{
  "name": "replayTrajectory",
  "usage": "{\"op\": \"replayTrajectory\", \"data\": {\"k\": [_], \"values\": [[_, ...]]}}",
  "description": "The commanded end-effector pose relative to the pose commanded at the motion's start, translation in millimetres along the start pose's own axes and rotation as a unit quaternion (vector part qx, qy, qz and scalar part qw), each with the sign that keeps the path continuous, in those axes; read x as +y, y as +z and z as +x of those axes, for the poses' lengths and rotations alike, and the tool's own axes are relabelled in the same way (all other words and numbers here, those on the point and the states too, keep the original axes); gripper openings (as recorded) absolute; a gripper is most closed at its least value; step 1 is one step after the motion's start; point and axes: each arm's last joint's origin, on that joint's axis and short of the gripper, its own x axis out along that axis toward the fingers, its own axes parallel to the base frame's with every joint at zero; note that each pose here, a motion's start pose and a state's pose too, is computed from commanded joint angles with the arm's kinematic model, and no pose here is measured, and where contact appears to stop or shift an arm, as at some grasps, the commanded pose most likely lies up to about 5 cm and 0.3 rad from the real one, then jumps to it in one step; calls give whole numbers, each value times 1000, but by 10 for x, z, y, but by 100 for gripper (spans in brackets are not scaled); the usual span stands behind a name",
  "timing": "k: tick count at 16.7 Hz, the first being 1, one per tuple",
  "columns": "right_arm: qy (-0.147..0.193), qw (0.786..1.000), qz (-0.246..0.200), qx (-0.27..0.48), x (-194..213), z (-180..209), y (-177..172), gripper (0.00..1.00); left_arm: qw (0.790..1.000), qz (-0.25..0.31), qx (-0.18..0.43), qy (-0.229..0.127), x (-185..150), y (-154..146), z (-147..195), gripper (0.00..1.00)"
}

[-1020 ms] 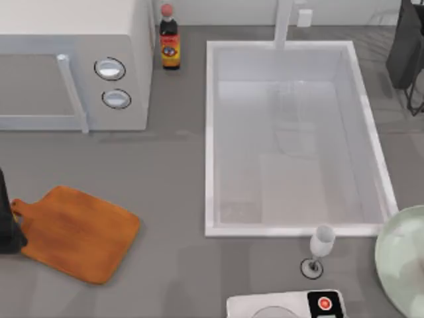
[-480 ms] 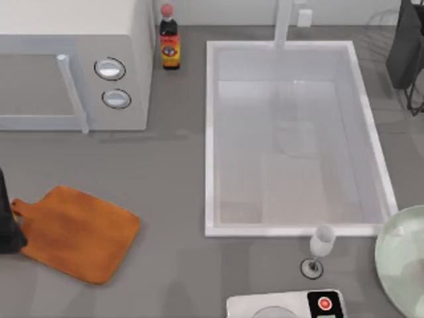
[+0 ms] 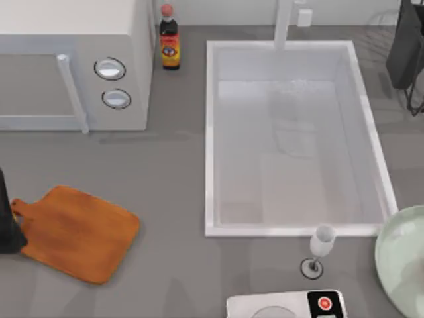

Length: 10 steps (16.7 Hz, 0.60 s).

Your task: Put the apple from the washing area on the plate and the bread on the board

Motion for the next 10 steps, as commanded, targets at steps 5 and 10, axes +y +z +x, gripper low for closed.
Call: {"op": "replayTrajectory", "data": {"k": [5, 10], "values": [[5, 972, -4, -236, -85, -33, -464, 100, 1000, 0, 0, 0, 0, 0, 0, 100], [-2, 902, -11, -431, -142, 153, -815, 100, 1000, 0, 0, 0, 0, 0, 0, 100]]}}
